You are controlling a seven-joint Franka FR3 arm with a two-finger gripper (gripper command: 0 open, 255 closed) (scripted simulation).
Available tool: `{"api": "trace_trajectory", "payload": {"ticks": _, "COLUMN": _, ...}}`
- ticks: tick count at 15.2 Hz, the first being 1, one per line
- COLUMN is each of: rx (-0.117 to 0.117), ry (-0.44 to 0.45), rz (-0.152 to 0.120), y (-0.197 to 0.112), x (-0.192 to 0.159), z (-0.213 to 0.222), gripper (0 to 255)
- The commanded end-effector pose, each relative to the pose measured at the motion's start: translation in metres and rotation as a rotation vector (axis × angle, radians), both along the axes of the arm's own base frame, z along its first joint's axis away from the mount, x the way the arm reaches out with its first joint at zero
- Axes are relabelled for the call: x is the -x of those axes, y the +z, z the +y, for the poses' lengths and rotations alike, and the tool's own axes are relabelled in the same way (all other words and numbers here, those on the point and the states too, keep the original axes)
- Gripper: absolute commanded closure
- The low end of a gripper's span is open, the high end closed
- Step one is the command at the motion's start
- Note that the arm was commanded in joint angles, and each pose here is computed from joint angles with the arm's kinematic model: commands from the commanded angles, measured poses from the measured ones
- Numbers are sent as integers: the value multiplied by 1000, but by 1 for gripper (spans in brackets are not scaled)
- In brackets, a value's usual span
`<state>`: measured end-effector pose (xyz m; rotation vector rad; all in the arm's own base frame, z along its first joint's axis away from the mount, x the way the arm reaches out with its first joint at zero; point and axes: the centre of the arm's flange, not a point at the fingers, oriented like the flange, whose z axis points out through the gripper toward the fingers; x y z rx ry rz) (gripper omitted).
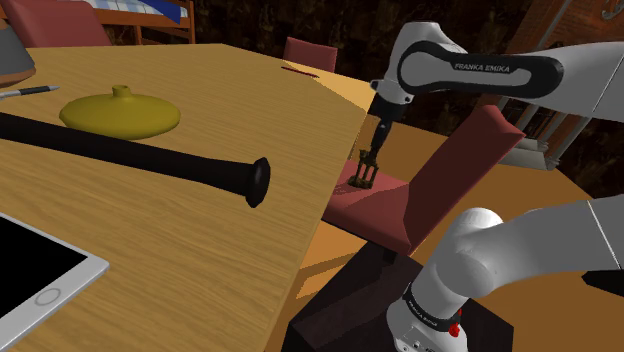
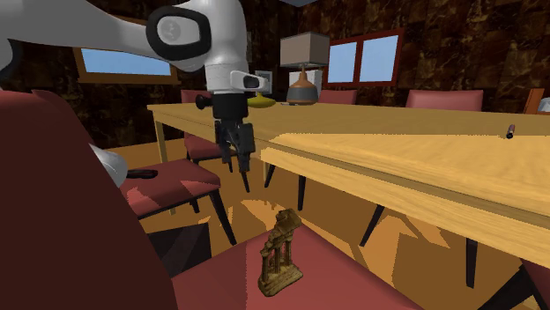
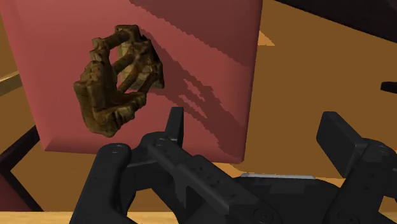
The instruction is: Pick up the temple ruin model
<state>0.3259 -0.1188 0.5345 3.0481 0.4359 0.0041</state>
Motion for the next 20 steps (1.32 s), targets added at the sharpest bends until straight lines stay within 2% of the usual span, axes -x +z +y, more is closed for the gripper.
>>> {"api": "trace_trajectory", "payload": {"ticks": 1, "rx": -12, "ry": 36, "rz": -5, "y": -9, "x": -7, "z": -24, "gripper": 0}}
{"api": "trace_trajectory", "payload": {"ticks": 12, "rx": -78, "ry": 209, "rz": -26, "y": -61, "x": -62, "z": -152, "gripper": 0}}
{"api": "trace_trajectory", "payload": {"ticks": 20, "rx": -78, "ry": 209, "rz": -26, "y": -101, "x": -62, "z": -152, "gripper": 0}}
